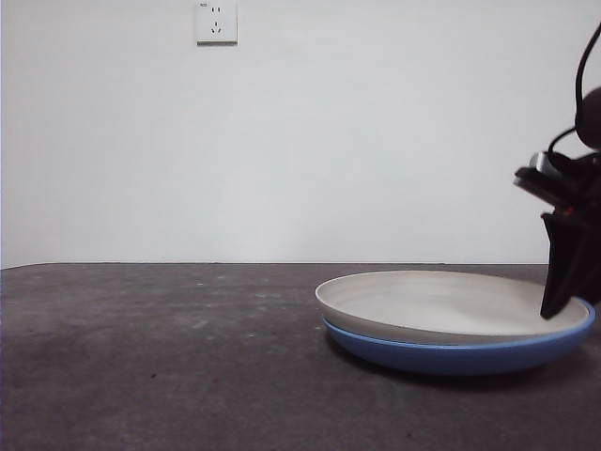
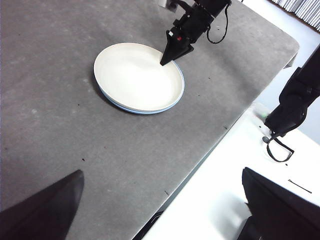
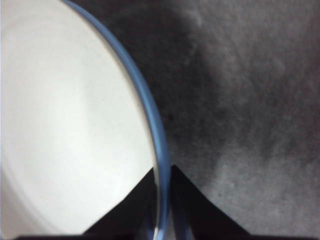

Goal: Pick up the white plate, put it on the blue plate, put it on desk

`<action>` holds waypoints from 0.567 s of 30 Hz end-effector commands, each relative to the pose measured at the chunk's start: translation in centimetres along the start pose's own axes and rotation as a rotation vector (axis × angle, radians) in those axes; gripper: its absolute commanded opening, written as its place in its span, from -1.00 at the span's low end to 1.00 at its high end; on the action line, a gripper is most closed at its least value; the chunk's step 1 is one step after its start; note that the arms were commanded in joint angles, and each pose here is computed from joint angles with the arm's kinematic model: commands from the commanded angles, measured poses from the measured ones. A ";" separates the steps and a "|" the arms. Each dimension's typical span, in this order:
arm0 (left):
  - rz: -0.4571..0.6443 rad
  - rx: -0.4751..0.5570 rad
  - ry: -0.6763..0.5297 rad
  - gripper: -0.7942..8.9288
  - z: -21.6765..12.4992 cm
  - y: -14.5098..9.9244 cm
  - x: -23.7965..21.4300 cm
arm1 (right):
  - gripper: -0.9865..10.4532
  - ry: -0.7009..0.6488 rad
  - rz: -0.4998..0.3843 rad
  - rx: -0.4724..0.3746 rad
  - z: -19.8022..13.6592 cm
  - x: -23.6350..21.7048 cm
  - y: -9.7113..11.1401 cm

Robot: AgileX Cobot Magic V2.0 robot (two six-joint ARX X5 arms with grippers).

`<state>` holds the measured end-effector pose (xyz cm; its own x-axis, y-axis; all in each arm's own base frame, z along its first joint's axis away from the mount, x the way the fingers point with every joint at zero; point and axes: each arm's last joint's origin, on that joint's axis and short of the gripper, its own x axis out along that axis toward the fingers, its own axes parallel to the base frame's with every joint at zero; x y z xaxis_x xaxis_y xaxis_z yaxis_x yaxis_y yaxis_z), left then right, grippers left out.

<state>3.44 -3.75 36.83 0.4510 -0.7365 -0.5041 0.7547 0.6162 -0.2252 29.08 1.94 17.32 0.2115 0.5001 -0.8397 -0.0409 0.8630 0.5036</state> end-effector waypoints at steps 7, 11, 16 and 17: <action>-0.009 0.020 -0.020 0.19 0.3 -0.1 -0.1 | -0.81 -0.002 0.030 -0.033 1.3 -1.0 3.7; -0.009 0.026 -0.020 0.19 0.3 -0.1 -0.1 | -0.81 0.022 0.055 -0.073 0.9 0.1 5.9; -0.010 0.042 -0.040 0.19 0.5 -0.1 -0.1 | -0.81 0.027 0.095 -0.092 0.5 1.8 8.8; -0.010 0.044 -0.048 0.19 0.6 -0.1 -0.1 | -0.81 0.027 0.106 -0.098 0.4 2.2 9.2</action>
<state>3.55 -3.84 37.07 0.4624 -0.7452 -0.4806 0.7633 0.6103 -0.2120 29.09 10.34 20.26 0.1780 0.5725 -0.8003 -0.1915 0.8179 0.5425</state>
